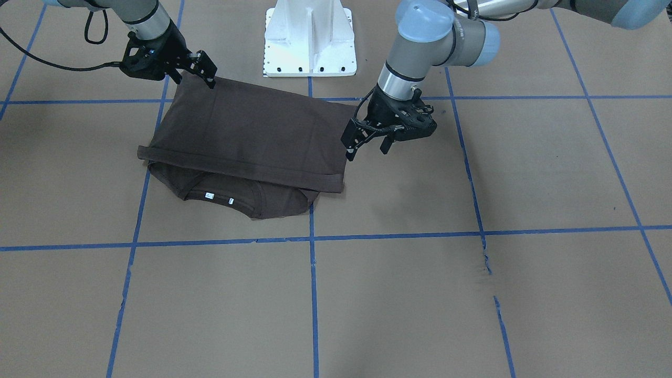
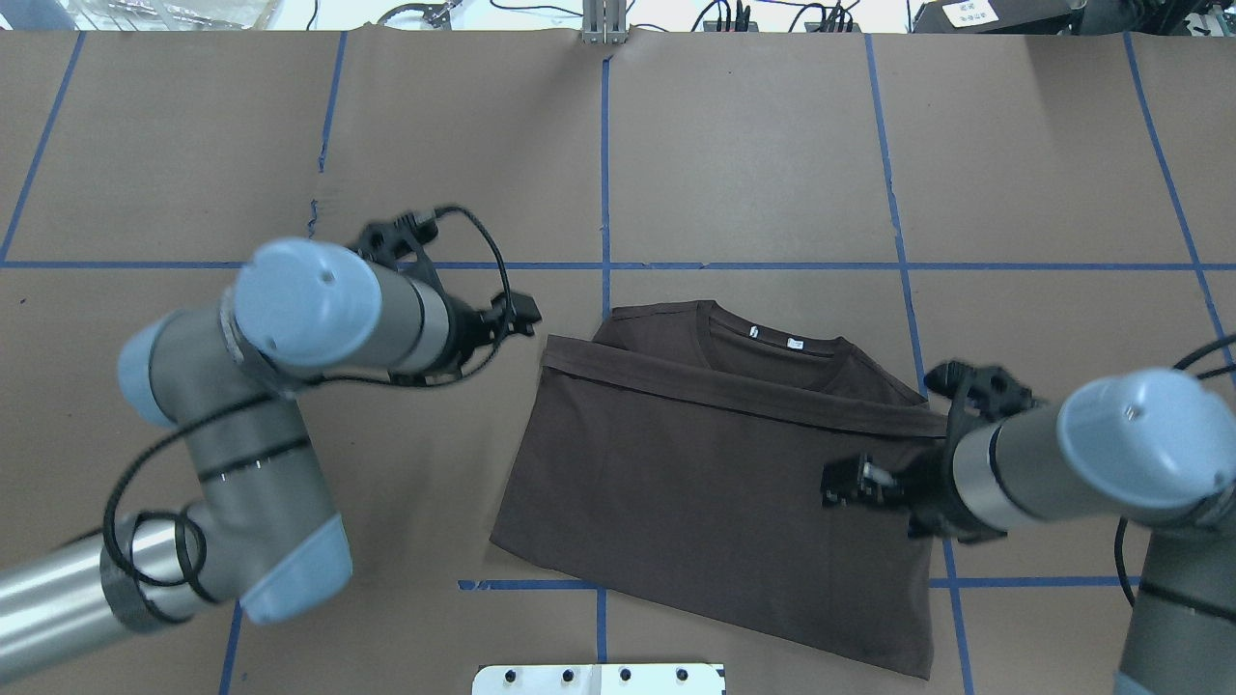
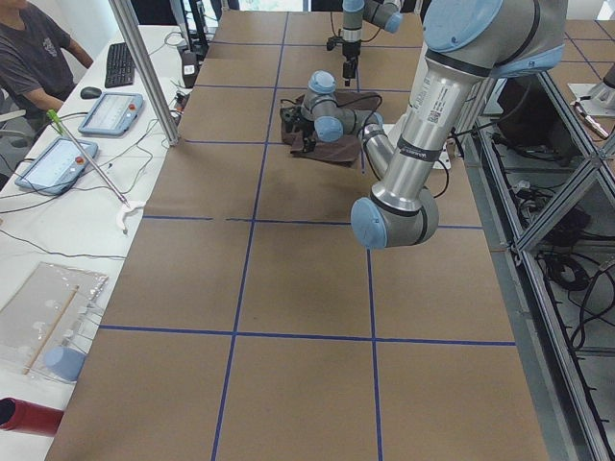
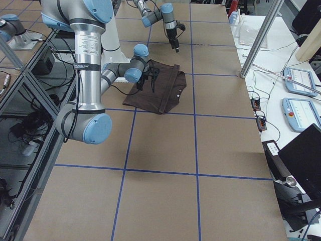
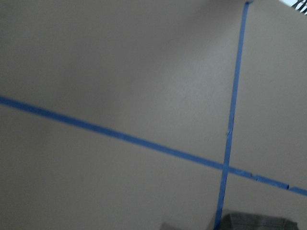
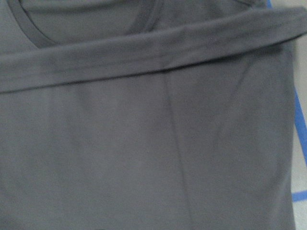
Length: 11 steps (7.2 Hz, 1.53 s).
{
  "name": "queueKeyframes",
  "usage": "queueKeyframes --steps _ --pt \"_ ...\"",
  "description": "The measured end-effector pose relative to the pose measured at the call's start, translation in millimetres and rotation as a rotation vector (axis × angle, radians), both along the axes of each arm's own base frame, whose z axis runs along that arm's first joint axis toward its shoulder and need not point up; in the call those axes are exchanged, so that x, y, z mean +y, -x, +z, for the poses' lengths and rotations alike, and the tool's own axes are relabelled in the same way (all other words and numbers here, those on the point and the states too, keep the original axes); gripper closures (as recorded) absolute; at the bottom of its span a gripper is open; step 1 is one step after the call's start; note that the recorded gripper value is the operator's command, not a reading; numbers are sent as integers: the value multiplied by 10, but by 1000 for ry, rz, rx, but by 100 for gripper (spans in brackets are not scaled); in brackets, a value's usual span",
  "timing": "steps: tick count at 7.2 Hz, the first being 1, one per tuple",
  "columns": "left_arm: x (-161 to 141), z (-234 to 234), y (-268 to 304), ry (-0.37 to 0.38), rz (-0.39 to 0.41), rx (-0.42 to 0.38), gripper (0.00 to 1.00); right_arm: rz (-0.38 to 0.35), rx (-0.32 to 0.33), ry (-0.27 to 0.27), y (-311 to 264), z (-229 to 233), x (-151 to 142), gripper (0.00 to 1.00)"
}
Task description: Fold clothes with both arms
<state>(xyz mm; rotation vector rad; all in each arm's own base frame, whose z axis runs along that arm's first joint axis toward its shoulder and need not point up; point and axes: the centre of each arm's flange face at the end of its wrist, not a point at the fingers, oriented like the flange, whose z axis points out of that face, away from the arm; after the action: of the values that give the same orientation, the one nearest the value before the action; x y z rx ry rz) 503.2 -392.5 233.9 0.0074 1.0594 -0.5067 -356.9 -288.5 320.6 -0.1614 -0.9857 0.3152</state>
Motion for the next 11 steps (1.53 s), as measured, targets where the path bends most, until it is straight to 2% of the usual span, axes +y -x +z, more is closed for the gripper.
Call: queueKeyframes --steps 2,4,8,9,10,11 --pt "604 216 -371 120 -9 -23 4 69 -76 -17 -292 -325 -435 0" --pt "833 361 -455 161 -5 -44 6 91 -104 -32 -344 -472 -575 0" --pt "1235 389 -656 200 41 -52 11 109 -113 -37 -395 -523 -657 0" --pt "1374 380 -725 217 54 -49 19 111 -113 -37 -402 -522 -666 0" --pt "1450 375 -764 228 60 -48 45 112 -112 -37 -403 -519 -669 0" --pt "1493 365 -787 239 60 -46 76 112 -113 -37 -405 -520 -670 0"
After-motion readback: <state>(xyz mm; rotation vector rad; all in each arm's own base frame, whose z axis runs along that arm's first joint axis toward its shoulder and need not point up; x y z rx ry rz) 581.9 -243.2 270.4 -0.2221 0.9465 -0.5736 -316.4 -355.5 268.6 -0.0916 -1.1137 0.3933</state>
